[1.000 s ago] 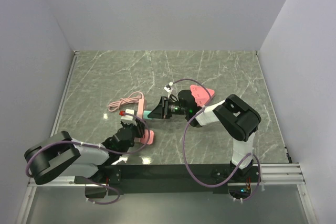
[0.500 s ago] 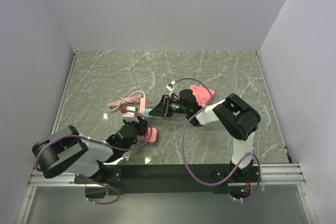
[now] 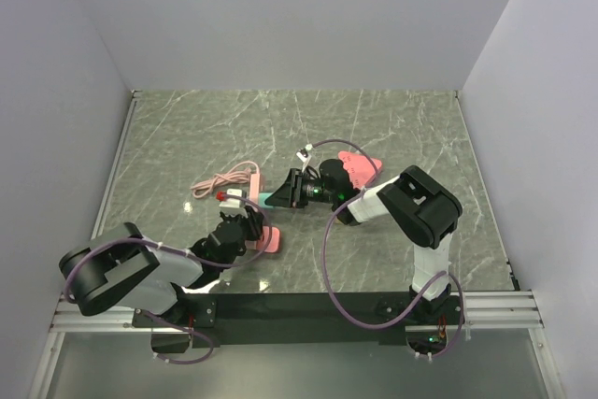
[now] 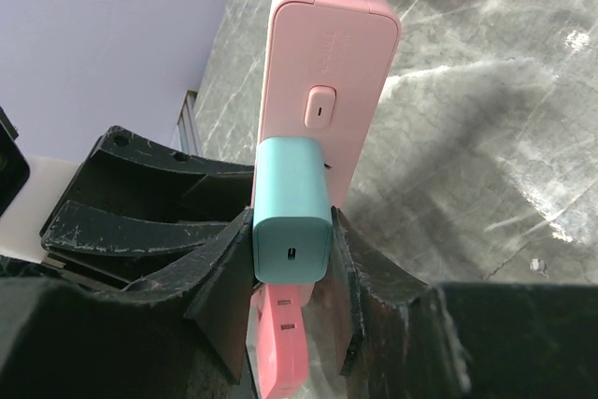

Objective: Insert the plug

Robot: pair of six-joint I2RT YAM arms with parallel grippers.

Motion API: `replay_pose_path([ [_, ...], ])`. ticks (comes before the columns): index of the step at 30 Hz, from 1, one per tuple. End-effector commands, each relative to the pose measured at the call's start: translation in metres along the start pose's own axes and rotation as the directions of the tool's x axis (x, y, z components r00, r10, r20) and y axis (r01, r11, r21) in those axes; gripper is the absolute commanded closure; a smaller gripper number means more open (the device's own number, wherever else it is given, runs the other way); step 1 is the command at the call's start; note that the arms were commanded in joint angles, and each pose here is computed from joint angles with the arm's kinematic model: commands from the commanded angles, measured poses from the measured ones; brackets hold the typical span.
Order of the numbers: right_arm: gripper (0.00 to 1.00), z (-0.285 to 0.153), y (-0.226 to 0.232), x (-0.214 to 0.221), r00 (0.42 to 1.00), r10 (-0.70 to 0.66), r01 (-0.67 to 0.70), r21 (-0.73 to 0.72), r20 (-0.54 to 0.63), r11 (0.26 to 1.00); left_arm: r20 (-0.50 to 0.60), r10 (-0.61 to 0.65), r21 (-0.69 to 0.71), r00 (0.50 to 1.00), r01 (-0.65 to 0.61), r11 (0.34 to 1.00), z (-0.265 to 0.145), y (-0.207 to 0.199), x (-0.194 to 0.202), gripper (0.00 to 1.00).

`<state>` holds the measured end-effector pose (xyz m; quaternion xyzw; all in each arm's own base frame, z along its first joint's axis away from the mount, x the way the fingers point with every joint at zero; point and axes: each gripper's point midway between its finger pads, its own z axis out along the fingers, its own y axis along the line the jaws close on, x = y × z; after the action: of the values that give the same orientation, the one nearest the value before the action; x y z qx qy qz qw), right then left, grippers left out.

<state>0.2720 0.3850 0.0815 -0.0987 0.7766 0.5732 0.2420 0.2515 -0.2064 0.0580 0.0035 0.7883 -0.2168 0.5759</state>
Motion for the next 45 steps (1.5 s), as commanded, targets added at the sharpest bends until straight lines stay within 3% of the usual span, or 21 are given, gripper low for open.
replay_pose_path([
  [1, 1.0, 0.024, 0.011, 0.004, 0.993, -0.118, 0.118, -0.003, 0.015, 0.993, 0.198, -0.345, 0.789, 0.917, 0.06, 0.612, -0.083, -0.187, -0.14, 0.99],
  [5, 1.0, 0.013, 0.006, -0.003, 0.99, -0.137, 0.136, 0.038, 0.032, 0.99, 0.197, -0.352, 0.711, 0.915, 0.113, 0.694, -0.068, -0.158, -0.138, 0.99],
  [10, 0.85, 0.001, 0.007, -0.019, 0.979, -0.197, 0.19, 0.106, 0.06, 0.976, 0.21, -0.322, 0.611, 0.923, 0.133, 0.78, -0.048, -0.132, -0.137, 0.99],
  [15, 0.48, -0.005, 0.013, -0.03, 0.968, -0.239, 0.228, 0.139, 0.073, 0.964, 0.199, -0.321, 0.531, 0.926, 0.173, 0.83, -0.031, -0.102, -0.134, 0.99],
  [16, 0.38, -0.007, 0.011, -0.03, 0.968, -0.242, 0.229, 0.148, 0.073, 0.962, 0.197, -0.332, 0.536, 0.922, 0.182, 0.824, -0.032, -0.1, -0.134, 0.99],
  [17, 0.16, -0.007, 0.012, -0.033, 0.967, -0.244, 0.231, 0.149, 0.076, 0.961, 0.197, -0.336, 0.542, 0.921, 0.183, 0.82, -0.032, -0.098, -0.134, 0.99],
  [18, 0.11, -0.009, 0.012, -0.035, 0.967, -0.244, 0.23, 0.155, 0.078, 0.961, 0.195, -0.338, 0.535, 0.921, 0.189, 0.823, -0.031, -0.092, -0.131, 0.99],
  [25, 0.09, -0.021, 0.02, -0.046, 0.955, -0.275, 0.255, 0.173, 0.107, 0.951, 0.154, -0.342, 0.559, 0.927, 0.203, 0.804, -0.025, -0.091, -0.126, 0.99],
  [34, 0.06, -0.076, 0.008, -0.069, 0.916, -0.345, 0.258, 0.361, 0.204, 0.896, -0.002, -0.402, 0.605, 0.916, 0.321, 0.729, -0.005, -0.079, -0.098, 0.99],
  [45, 0.04, -0.139, -0.016, -0.079, 0.877, -0.407, 0.171, 0.627, 0.254, 0.76, -0.068, -0.378, 0.502, 0.923, 0.359, 0.787, 0.025, -0.058, -0.076, 1.0],
])
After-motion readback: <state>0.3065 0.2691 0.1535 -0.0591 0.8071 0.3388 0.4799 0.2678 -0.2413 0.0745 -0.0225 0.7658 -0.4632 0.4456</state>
